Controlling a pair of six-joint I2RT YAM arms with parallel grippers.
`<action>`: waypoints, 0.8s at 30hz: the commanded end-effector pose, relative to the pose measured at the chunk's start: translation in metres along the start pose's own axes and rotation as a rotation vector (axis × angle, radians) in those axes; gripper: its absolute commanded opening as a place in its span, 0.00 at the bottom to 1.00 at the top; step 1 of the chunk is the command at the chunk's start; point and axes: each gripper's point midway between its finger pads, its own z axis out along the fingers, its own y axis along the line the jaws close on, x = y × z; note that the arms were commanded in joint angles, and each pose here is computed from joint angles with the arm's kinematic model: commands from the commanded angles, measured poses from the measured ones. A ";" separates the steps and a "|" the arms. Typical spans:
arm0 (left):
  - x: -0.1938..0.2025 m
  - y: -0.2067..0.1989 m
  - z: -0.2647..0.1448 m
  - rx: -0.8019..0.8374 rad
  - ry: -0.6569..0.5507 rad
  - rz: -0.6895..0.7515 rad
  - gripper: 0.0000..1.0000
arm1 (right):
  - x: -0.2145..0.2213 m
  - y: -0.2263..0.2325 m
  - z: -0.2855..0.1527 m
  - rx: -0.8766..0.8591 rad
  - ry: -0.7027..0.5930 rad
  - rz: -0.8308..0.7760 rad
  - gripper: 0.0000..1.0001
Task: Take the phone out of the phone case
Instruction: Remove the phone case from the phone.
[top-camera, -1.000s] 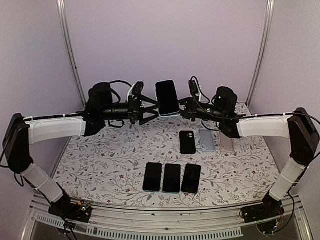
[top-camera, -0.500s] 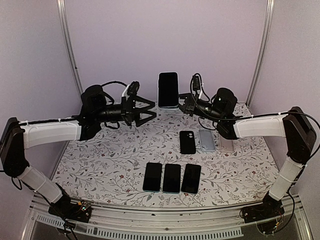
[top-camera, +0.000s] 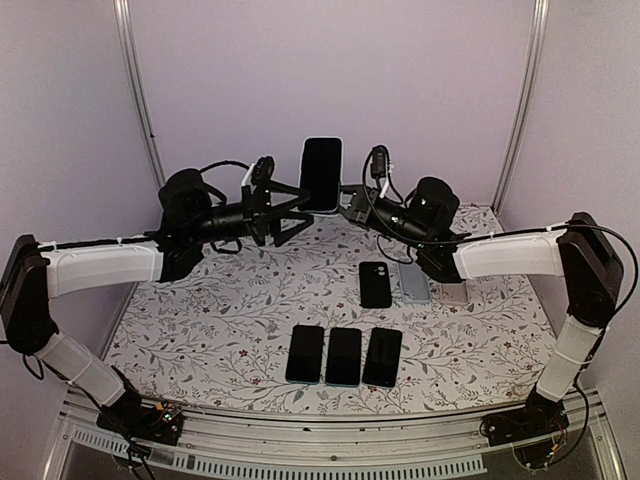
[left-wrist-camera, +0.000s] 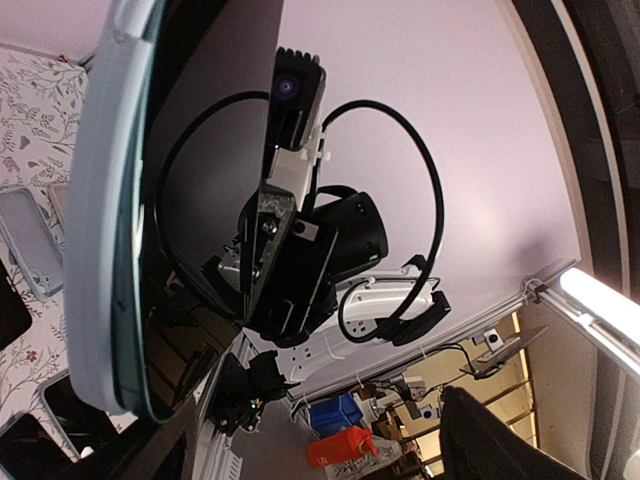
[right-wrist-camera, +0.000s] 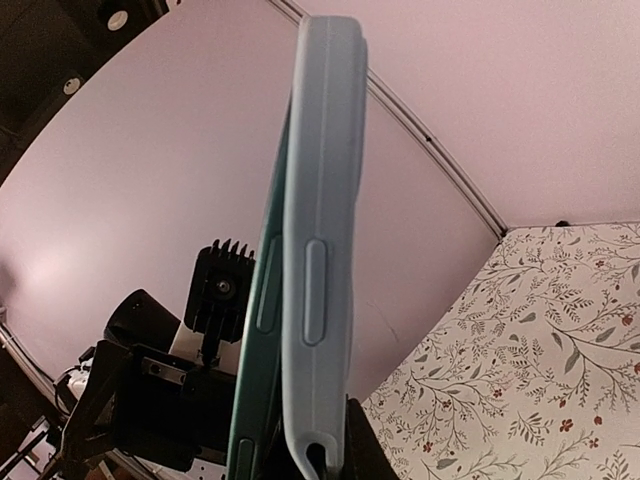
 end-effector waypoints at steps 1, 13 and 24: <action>-0.004 -0.006 0.003 0.018 -0.042 -0.011 0.84 | -0.035 0.033 0.007 -0.072 -0.140 -0.082 0.00; -0.011 0.000 0.005 0.026 -0.091 -0.055 0.84 | -0.033 0.039 0.010 -0.082 -0.158 -0.093 0.00; -0.014 0.011 0.004 0.012 -0.127 -0.091 0.84 | -0.022 0.041 0.013 -0.105 -0.131 -0.095 0.00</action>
